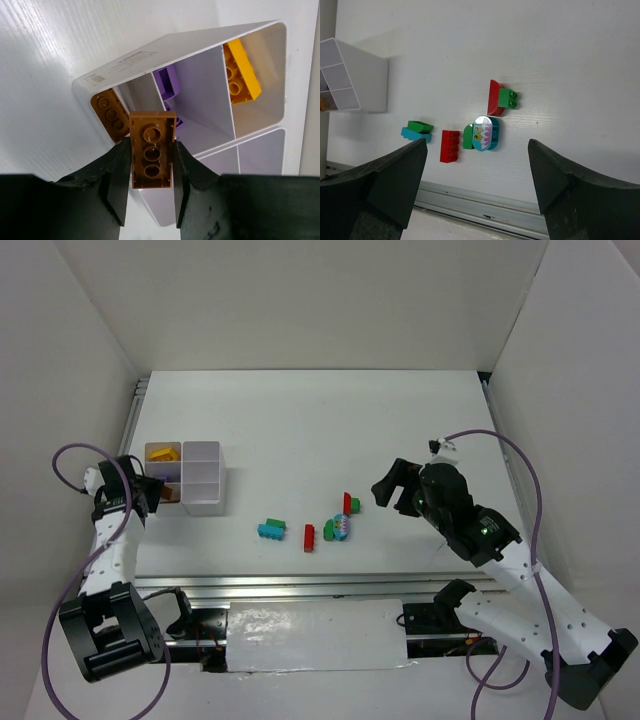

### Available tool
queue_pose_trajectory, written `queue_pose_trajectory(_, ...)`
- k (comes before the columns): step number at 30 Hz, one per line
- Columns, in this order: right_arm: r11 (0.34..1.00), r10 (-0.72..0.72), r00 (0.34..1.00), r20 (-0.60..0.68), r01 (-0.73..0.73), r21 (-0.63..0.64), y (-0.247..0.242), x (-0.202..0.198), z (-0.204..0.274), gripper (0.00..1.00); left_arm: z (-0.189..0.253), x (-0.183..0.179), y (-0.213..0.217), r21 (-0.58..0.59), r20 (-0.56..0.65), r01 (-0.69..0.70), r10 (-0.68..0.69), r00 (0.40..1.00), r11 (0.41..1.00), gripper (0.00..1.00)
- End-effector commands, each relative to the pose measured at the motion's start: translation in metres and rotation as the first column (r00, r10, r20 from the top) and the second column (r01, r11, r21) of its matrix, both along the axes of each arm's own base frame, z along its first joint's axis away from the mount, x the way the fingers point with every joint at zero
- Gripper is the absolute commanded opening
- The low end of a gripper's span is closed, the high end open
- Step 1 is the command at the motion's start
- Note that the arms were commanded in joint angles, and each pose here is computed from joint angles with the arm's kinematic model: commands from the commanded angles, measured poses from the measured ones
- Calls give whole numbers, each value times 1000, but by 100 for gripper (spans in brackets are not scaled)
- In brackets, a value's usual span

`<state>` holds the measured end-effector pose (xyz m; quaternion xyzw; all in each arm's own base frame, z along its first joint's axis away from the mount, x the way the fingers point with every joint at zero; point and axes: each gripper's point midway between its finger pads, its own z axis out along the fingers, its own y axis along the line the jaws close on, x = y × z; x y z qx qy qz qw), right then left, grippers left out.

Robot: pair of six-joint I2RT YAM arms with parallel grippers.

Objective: Sort the legos into containers by color

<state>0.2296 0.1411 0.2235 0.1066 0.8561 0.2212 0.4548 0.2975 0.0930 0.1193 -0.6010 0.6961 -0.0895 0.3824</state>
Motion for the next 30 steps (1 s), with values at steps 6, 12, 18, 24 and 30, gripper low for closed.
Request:
queue_pose_trajectory(6,1000,22,999,36,-22,7,4,5,5,89,-1,2,9,-5,48,-47,48,998,999,25)
queue_pose_trajectory(12,1000,28,999,36,-28,-1,4,4,6,89,-4,4,10,-21,60,-48,50,997,999,40)
queue_pose_trajectory(18,999,46,998,33,-46,1,8,5,6,89,-1,3,9,-21,71,-42,43,997,999,58)
queue_pose_trajectory(24,998,58,998,30,-58,1,10,5,5,89,-1,4,11,-31,74,-38,40,996,999,70)
queue_pose_trajectory(30,997,72,997,9,-72,-15,13,6,-6,89,23,5,6,0,122,19,-19,992,1000,76)
